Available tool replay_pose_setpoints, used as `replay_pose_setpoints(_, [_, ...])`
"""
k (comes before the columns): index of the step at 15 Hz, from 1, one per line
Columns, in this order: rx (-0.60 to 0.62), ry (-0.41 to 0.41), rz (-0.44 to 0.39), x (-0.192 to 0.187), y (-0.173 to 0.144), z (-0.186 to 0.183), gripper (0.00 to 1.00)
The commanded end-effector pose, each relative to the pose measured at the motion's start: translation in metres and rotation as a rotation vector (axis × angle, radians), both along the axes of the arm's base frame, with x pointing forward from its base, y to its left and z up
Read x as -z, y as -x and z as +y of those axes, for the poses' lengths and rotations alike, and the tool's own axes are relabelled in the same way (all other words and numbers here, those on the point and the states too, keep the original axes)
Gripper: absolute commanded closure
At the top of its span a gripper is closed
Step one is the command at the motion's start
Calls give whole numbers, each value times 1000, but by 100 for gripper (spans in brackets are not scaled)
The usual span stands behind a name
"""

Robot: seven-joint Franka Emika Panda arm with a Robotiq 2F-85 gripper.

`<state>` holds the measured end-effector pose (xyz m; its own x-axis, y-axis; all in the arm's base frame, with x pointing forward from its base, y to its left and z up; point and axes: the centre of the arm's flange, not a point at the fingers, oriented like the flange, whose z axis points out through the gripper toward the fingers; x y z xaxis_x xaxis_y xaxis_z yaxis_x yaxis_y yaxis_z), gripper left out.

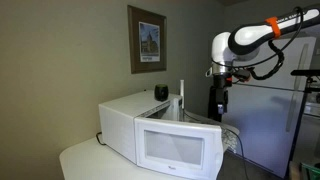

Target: Pick up the brush on the table and place it inside the black cup on top of the microwave

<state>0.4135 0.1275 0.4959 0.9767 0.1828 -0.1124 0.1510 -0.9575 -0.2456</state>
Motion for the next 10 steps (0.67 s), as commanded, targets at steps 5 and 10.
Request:
replay_pose_setpoints(5, [0,0,0,0,0,0,0])
replay_pose_setpoints(10, [194,-18,-195,-26,-38,-61,0])
